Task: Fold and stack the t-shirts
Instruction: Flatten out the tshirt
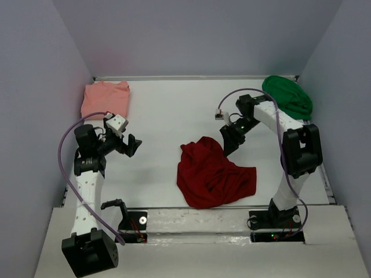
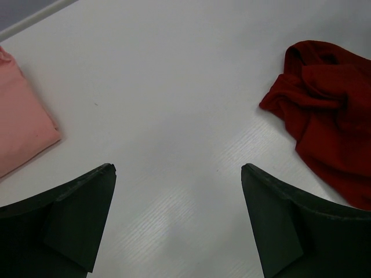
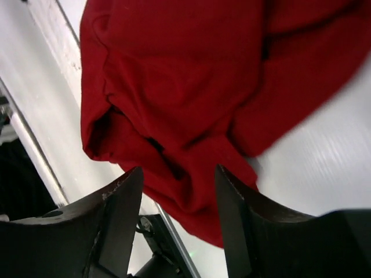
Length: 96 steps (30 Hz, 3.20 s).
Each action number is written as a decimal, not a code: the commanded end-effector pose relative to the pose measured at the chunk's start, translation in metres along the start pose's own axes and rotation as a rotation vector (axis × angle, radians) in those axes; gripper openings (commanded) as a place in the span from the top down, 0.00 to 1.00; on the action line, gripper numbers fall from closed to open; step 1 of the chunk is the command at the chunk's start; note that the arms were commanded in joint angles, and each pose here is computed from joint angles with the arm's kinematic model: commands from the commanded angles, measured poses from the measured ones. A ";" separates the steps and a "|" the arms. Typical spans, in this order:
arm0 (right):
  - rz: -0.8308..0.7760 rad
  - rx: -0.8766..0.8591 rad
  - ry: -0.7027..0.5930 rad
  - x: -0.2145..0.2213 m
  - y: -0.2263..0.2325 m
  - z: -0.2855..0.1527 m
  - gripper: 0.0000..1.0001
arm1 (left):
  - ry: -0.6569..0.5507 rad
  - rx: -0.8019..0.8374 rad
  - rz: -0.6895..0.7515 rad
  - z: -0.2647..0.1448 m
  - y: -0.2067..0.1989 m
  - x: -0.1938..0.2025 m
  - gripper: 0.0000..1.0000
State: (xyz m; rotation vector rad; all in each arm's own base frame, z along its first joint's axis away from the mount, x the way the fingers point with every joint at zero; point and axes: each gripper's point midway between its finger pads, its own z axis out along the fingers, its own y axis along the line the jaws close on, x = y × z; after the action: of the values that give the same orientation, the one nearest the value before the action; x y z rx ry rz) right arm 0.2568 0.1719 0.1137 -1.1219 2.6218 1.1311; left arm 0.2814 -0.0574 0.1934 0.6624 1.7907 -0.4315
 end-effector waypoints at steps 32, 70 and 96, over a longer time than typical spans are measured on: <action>-0.293 0.297 0.202 -0.074 -0.035 0.151 1.00 | -0.041 -0.109 0.074 -0.010 0.013 -0.006 0.01; 0.032 1.616 -0.087 -0.177 -0.255 -0.140 1.00 | -0.047 -0.108 0.082 -0.011 0.012 -0.006 0.01; 0.311 1.400 -0.260 -0.024 -0.160 -0.219 0.26 | 0.261 0.328 0.060 0.092 -0.087 -0.019 0.01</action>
State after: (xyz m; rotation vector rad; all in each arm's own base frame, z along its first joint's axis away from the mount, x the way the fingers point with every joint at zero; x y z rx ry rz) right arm 0.4382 -0.0259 0.1700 -0.2815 2.4540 -0.6483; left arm 0.3074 -0.1619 0.2001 0.9747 1.8695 -0.5741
